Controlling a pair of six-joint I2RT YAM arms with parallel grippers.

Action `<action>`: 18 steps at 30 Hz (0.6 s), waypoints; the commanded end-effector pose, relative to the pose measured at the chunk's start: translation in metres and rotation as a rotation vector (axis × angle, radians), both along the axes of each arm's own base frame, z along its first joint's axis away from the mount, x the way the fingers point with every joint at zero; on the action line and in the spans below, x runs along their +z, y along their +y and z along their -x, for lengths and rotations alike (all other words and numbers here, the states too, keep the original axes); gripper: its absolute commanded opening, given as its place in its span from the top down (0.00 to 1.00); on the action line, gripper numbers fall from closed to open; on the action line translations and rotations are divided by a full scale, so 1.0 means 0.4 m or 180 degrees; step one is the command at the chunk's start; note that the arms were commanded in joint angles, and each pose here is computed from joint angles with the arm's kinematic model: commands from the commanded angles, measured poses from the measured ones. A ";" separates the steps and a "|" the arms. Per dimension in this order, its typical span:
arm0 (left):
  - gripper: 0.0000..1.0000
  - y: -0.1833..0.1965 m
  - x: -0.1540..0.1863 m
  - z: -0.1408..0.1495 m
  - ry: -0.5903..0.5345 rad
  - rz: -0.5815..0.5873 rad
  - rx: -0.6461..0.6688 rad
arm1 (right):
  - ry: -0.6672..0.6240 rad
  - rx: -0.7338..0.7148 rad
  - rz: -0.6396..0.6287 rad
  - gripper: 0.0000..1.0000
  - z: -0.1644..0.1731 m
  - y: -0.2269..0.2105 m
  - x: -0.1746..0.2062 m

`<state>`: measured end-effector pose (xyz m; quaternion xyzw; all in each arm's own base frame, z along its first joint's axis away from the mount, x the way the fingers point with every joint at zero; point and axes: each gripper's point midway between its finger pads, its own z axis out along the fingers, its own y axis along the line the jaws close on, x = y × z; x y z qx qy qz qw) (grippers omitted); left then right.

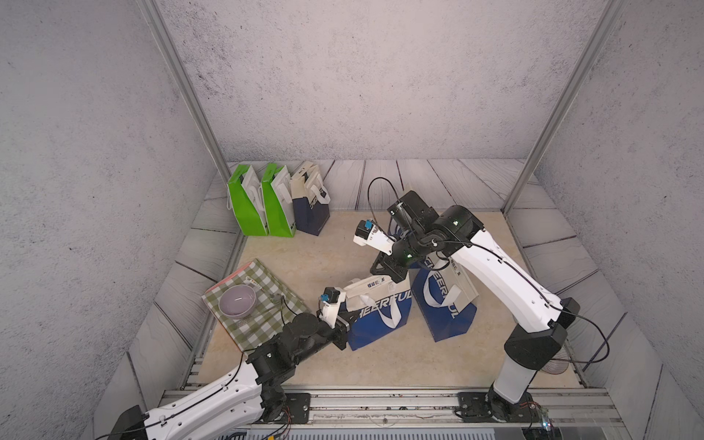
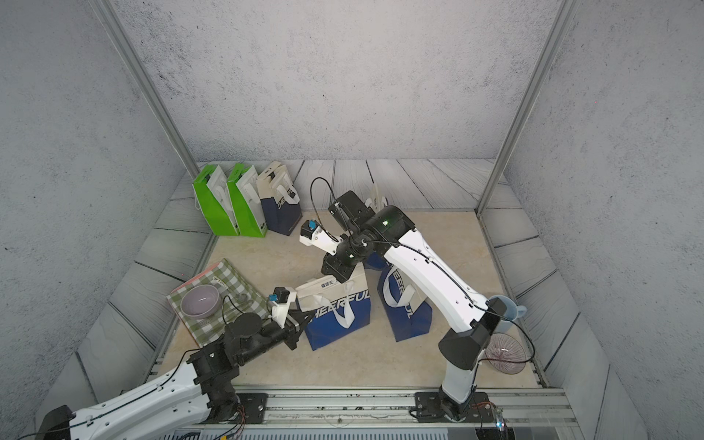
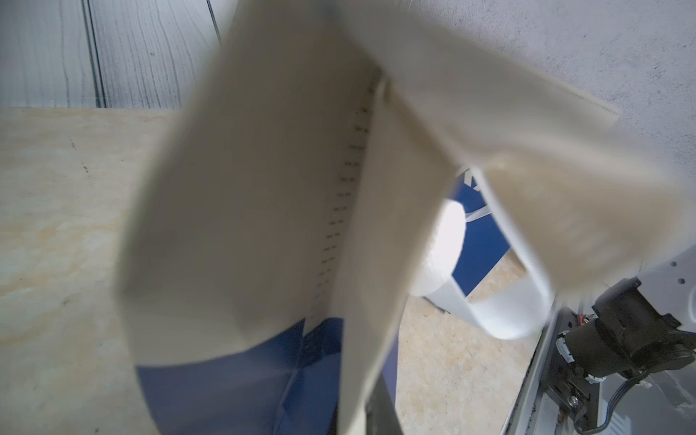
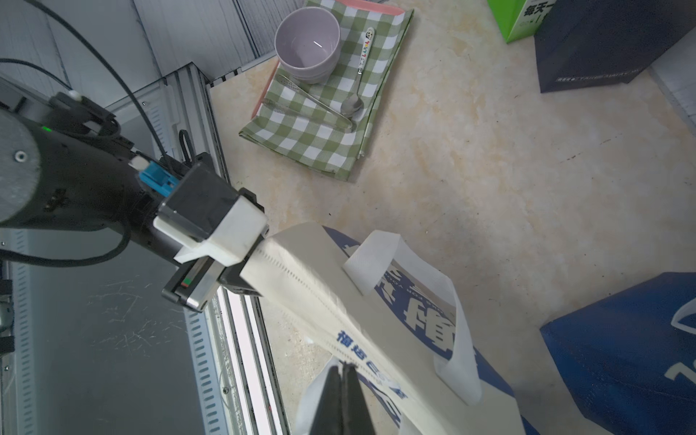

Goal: Open the takeout bag
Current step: Open the takeout bag at the center of the board.

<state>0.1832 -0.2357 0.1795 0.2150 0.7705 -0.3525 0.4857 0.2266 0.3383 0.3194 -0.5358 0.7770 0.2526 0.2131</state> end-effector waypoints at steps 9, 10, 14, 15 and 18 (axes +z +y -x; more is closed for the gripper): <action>1.00 0.008 -0.025 0.002 0.0062 -0.0094 0.0022 | -0.0246 0.0222 -0.0447 0.78 0.039 -0.002 0.020; 1.00 0.008 -0.025 0.002 0.0063 -0.0094 0.0024 | -0.0375 0.0256 -0.0527 0.72 0.044 -0.005 0.022; 1.00 0.008 -0.024 0.002 0.0063 -0.0092 0.0027 | -0.1149 0.0525 -0.0933 0.55 0.089 -0.037 0.002; 1.00 0.009 -0.025 0.001 0.0065 -0.0094 0.0033 | -0.1365 0.0585 -0.1042 0.52 0.100 -0.044 -0.002; 1.00 0.008 -0.026 0.000 0.0062 -0.0096 0.0036 | -0.1981 0.0673 -0.1330 0.48 0.117 -0.065 0.011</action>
